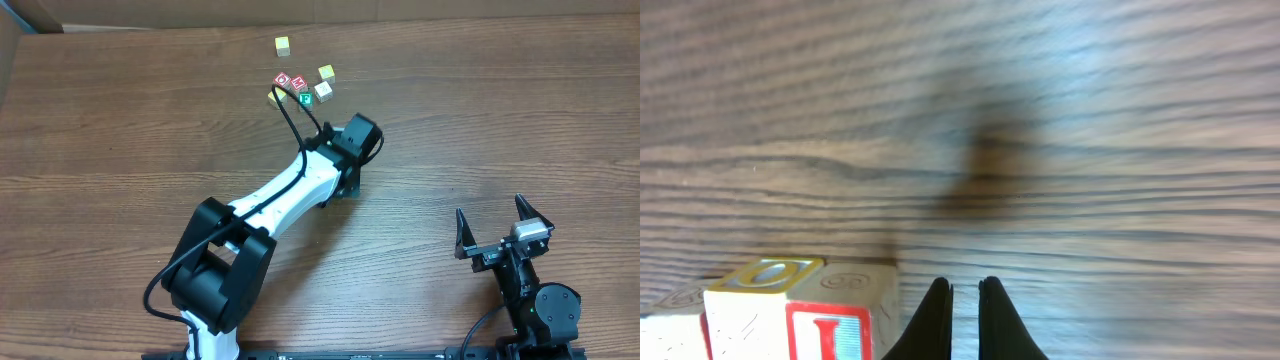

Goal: Flip 5 blocks

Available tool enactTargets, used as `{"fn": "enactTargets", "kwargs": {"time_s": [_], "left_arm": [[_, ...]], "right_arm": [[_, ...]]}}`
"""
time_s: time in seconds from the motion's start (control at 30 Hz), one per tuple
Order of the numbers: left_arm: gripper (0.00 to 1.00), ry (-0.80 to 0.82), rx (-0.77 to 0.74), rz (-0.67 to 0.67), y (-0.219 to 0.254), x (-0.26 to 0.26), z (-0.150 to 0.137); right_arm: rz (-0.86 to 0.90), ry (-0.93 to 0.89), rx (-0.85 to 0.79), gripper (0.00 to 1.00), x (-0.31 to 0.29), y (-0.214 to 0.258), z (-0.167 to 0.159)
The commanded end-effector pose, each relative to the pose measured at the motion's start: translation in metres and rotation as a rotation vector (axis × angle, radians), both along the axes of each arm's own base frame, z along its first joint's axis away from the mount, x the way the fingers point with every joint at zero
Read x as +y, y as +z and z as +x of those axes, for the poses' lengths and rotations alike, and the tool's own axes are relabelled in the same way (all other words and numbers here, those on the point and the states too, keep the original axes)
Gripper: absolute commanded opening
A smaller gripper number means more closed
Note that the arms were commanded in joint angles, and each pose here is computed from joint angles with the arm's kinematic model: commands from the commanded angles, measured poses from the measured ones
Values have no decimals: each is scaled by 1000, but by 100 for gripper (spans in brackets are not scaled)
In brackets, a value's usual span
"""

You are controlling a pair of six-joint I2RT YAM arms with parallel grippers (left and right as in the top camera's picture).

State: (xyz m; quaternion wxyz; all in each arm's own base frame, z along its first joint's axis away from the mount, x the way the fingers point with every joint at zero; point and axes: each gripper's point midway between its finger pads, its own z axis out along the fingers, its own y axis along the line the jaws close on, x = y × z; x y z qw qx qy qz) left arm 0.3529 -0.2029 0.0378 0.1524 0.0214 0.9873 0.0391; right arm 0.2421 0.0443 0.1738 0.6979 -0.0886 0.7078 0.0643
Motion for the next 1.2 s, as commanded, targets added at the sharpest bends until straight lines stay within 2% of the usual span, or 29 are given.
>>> {"fn": "enactTargets", "kwargs": {"time_s": [0.0, 0.13, 0.4, 0.5, 0.6, 0.8, 1.17], "left_arm": [[4, 13, -46, -95, 47, -14, 6], [4, 63, 22, -53, 57, 9, -11], [4, 176, 282, 110, 39, 74, -67], [4, 197, 327, 125, 28, 86, -77], [4, 193, 374, 81, 13, 88, -84], [4, 220, 408, 13, -8, 96, -88], [5, 225, 333, 64, -22, 112, -77]], "right_arm": [[0, -4, 0, 100, -1, -3, 0], [0, -4, 0, 100, -1, -3, 0], [-1, -3, -1, 100, -1, -3, 0], [-1, -4, -1, 100, -1, -3, 0], [-1, -4, -1, 100, -1, -3, 0], [-1, -4, -1, 100, -1, -3, 0], [0, -4, 0, 100, -1, -3, 0]]}}
